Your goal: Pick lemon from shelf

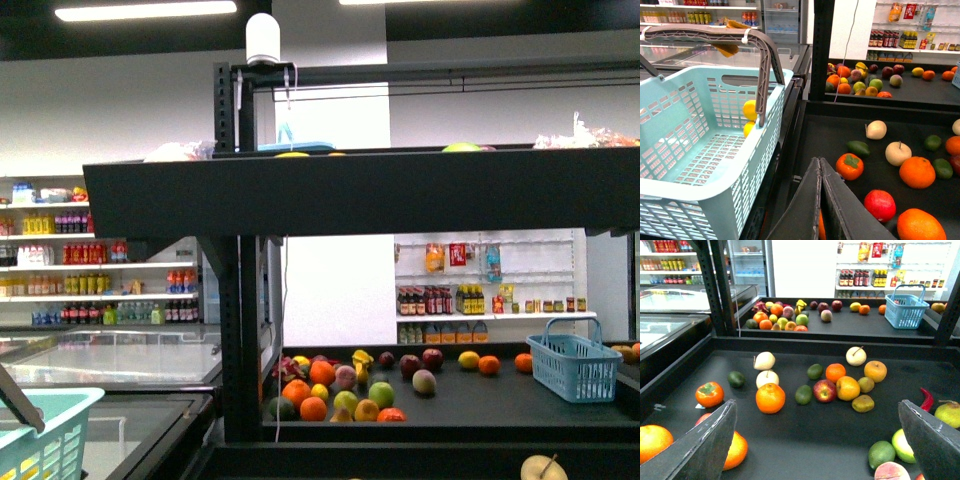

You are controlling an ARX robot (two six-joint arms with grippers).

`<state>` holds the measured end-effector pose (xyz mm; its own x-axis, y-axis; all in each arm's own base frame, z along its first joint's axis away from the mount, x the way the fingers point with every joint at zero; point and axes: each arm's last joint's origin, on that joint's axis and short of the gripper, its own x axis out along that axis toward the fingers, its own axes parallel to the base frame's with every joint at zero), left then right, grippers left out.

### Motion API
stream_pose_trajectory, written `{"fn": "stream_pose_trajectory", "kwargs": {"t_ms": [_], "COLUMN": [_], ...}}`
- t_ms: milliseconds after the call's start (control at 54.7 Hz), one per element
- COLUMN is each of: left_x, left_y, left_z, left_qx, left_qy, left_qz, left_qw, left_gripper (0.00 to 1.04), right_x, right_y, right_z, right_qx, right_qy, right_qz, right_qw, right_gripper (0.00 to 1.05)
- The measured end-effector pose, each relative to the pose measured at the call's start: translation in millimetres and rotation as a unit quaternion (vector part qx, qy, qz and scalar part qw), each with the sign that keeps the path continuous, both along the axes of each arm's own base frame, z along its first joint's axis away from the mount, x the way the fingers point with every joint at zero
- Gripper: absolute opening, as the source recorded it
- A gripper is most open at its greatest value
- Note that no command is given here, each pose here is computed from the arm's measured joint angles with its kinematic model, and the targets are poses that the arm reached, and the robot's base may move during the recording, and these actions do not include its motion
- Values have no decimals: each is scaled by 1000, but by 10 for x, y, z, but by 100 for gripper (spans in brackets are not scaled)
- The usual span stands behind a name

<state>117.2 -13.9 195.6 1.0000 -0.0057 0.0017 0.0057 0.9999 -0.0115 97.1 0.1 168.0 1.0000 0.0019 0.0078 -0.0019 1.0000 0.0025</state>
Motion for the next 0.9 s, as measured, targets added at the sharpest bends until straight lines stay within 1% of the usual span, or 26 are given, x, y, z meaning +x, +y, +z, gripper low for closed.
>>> {"fn": "stream_pose_trajectory", "kwargs": {"t_ms": [73, 110, 201, 457, 512, 622, 859, 896], "left_x": [-16, -25, -45, -94, -148, -196, -200, -200], "left_y": [25, 55, 133, 135, 135, 135, 135, 135], "left_z": [-31, -51, -98, -167, -214, -280, -278, -279], "left_qx": [0, 0, 1, 1, 1, 1, 1, 1], "left_qy": [0, 0, 0, -2, 14, -2, -3, -3], "left_qz": [-3, -16, 5, 1, 1, 1, 1, 1], "left_qw": [1000, 1000, 1000, 1000, 1000, 1000, 1000, 1000], "left_gripper": [2, 2, 2, 2, 2, 2, 2, 8], "right_x": [0, 0, 0, 0, 0, 0, 0, 0], "right_y": [0, 0, 0, 0, 0, 0, 0, 0], "right_z": [0, 0, 1, 0, 0, 2, 0, 0], "right_qx": [0, 0, 0, 0, 0, 0, 0, 0], "right_qy": [0, 0, 0, 0, 0, 0, 0, 0], "right_qz": [0, 0, 0, 0, 0, 0, 0, 0], "right_qw": [1000, 1000, 1000, 1000, 1000, 1000, 1000, 1000], "right_gripper": [97, 97, 97, 97, 97, 97, 97, 97]}}
